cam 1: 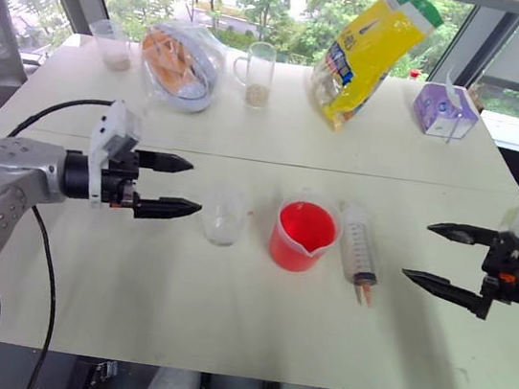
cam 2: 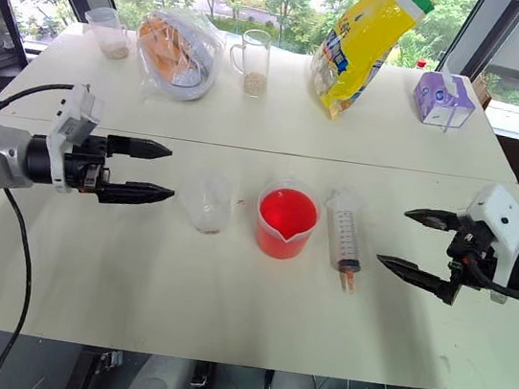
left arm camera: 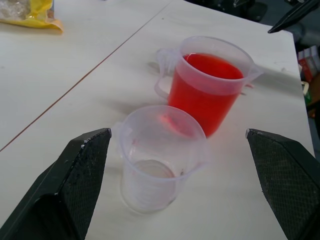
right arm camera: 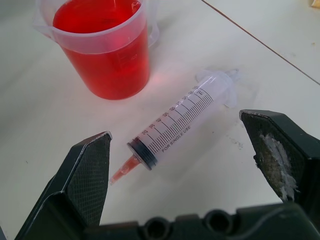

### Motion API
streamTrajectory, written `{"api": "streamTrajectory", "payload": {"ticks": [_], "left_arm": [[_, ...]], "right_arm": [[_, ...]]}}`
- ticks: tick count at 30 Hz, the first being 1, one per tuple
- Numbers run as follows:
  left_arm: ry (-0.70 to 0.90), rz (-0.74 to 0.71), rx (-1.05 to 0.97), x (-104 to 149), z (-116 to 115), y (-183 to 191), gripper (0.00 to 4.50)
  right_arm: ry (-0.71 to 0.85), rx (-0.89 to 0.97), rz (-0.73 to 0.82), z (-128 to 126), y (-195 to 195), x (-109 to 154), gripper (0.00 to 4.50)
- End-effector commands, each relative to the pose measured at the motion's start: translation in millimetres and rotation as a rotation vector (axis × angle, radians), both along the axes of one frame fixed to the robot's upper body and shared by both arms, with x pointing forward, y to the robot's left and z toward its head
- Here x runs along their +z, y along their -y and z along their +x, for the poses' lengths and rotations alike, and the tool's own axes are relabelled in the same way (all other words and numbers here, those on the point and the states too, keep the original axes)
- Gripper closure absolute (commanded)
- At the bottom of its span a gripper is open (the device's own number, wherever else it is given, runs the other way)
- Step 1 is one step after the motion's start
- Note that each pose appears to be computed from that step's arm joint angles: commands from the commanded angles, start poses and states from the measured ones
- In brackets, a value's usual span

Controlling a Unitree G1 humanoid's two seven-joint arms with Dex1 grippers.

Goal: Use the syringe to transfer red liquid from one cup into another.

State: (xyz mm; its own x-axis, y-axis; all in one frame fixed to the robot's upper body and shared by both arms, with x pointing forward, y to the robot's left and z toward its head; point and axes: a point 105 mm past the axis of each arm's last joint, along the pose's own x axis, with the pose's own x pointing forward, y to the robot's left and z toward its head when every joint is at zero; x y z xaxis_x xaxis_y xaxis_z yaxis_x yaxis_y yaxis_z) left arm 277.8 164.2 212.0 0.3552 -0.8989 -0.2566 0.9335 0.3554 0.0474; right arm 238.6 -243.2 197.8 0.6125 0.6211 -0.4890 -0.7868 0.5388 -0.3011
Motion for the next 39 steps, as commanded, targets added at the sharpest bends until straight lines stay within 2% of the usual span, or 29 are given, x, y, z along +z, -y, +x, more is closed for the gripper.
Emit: {"api": "streamTrajectory", "payload": {"ticks": [1,7,20,27,30,36,39], "left_arm": [[0.024,0.012,-0.012,10.0,-7.1,-2.9,0.06],[0.041,0.015,-0.03,10.8,-10.6,-0.2,0.06],[0.043,0.009,-0.035,6.8,-8.9,4.2,0.06],[0.058,-0.021,-0.056,6.7,-5.3,12.5,0.06],[0.066,-0.025,-0.061,5.5,-2.4,15.8,0.06],[0.08,-0.043,-0.059,6.4,1.0,20.4,0.06],[0.082,-0.046,-0.055,6.7,1.2,20.5,0.06]], "right_arm": [[0.009,0.031,-0.02,-3.0,-10.0,8.0,0.0],[-0.018,0.047,-0.027,-6.0,-20.1,7.4,0.0],[-0.072,0.012,-0.104,-3.1,-9.9,0.8,0.0],[-0.099,-0.089,-0.034,16.8,-8.9,9.5,0.0],[-0.124,-0.132,-0.071,28.3,-11.2,11.5,0.0],[-0.382,-0.316,-0.191,43.2,-12.2,-8.3,0.0],[-0.488,-0.394,-0.173,53.6,-18.7,-12.0,0.0]]}}
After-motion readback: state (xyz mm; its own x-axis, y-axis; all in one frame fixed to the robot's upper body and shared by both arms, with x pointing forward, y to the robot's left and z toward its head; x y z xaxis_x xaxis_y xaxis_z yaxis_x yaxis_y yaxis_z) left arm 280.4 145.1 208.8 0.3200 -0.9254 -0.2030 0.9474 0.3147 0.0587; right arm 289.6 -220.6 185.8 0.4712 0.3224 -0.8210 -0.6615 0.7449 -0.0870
